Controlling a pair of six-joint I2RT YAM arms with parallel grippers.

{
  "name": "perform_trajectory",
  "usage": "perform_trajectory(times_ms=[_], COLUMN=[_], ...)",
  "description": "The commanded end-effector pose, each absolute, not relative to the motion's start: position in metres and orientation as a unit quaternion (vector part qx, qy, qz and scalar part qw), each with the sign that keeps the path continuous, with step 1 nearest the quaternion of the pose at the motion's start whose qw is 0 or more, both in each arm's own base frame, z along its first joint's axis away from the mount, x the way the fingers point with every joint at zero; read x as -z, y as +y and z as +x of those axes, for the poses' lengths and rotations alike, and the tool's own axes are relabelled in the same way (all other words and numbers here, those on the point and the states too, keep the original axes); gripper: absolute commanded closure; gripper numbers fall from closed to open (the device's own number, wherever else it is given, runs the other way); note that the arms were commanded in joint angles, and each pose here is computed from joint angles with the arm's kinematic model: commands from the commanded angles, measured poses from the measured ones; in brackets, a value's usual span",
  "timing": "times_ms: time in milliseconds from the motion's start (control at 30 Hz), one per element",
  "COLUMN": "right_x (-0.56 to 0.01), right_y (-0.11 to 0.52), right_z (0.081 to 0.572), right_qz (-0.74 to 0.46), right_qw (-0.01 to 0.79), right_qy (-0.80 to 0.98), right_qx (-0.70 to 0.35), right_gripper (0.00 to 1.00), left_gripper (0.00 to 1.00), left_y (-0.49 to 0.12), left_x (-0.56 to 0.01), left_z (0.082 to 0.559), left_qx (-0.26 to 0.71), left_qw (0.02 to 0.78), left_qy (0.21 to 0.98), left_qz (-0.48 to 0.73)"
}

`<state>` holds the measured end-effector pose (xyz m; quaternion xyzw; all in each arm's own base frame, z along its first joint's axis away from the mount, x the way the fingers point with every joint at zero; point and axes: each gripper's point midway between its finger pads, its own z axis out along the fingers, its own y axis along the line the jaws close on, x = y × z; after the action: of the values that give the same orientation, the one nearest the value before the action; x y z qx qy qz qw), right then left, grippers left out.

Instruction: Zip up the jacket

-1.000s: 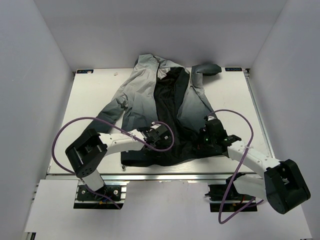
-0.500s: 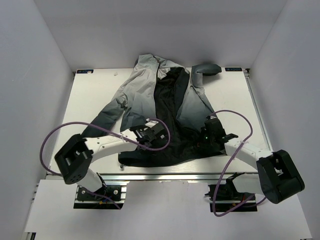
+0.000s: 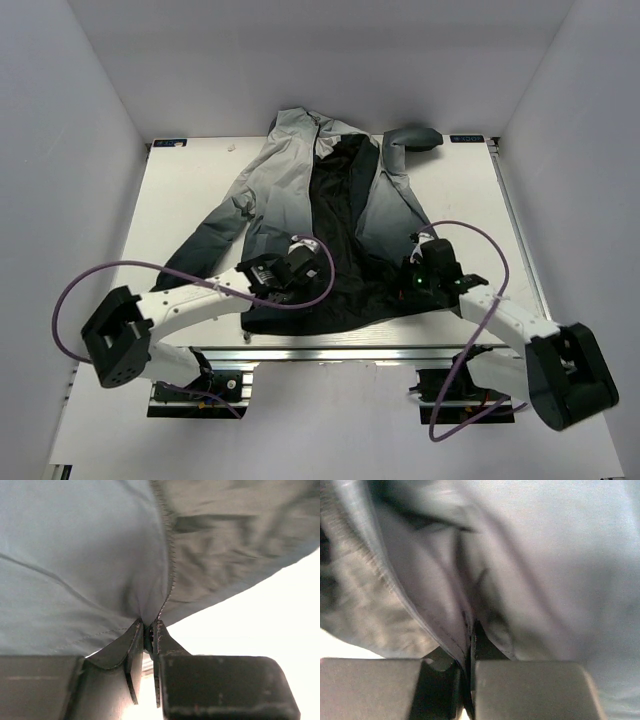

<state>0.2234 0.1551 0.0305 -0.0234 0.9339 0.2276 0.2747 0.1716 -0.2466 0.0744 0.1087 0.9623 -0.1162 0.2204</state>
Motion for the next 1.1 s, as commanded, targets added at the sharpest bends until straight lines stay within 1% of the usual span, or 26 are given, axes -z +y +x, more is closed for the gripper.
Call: perform_trajectory(times_ms=[0, 133, 200, 233, 300, 333, 367, 433, 633, 700, 867, 967, 1033, 1067], right_x=[-0.067, -0.096, -0.114, -0.125, -0.137, -0.143, -0.150, -0.160, -0.180, -0.182, -0.177, -0.166, -0.141, -0.127], right_y=[0.184, 0.206, 0.218, 0.224, 0.231, 0.233, 0.236, 0.239, 0.243, 0.243, 0.239, 0.237, 0.230, 0.226], right_z=[0.209, 0.198, 0.189, 0.192, 0.182, 0.181, 0.183, 0.179, 0.174, 0.173, 0.185, 0.190, 0.193, 0.198], right_qz=[-0.119, -0.162, -0.180, -0.188, -0.195, -0.196, -0.202, -0.206, -0.217, -0.214, -0.165, -0.153, -0.124, -0.111], right_qw=[0.295, 0.303, 0.301, 0.317, 0.311, 0.315, 0.329, 0.330, 0.334, 0.336, 0.356, 0.353, 0.328, 0.328], right_qy=[0.891, 0.850, 0.821, 0.803, 0.780, 0.771, 0.757, 0.744, 0.718, 0.717, 0.731, 0.749, 0.788, 0.807], right_qx=[-0.324, -0.399, -0.450, -0.468, -0.507, -0.517, -0.527, -0.543, -0.570, -0.572, -0.558, -0.539, -0.505, -0.478], right_gripper=[1.00, 1.00, 1.00, 1.00, 1.00, 1.00, 1.00, 1.00, 1.00, 1.00, 1.00, 1.00, 1.00, 1.00], left_gripper=[1.00, 1.00, 1.00, 1.00, 1.00, 1.00, 1.00, 1.00, 1.00, 1.00, 1.00, 1.00, 1.00, 1.00], left_y=[-0.288, -0.309, -0.320, -0.324, -0.336, -0.339, -0.348, -0.351, -0.357, -0.353, -0.348, -0.346, -0.343, -0.339], left_x=[-0.114, -0.134, -0.146, -0.152, -0.170, -0.171, -0.188, -0.192, -0.208, -0.206, -0.217, -0.213, -0.210, -0.201], left_z=[0.173, 0.169, 0.174, 0.175, 0.180, 0.177, 0.178, 0.174, 0.170, 0.174, 0.176, 0.178, 0.183, 0.183], left_qx=[0.243, 0.322, 0.354, 0.367, 0.410, 0.425, 0.459, 0.482, 0.529, 0.527, 0.545, 0.535, 0.521, 0.506], left_qw=[0.261, 0.278, 0.297, 0.303, 0.322, 0.320, 0.336, 0.335, 0.345, 0.354, 0.370, 0.374, 0.380, 0.376], left_qy=[0.922, 0.892, 0.876, 0.869, 0.845, 0.838, 0.814, 0.800, 0.767, 0.766, 0.748, 0.755, 0.762, 0.774], left_qz=[0.148, 0.152, 0.139, 0.134, 0.120, 0.119, 0.118, 0.121, 0.116, 0.096, 0.073, 0.070, 0.064, 0.060])
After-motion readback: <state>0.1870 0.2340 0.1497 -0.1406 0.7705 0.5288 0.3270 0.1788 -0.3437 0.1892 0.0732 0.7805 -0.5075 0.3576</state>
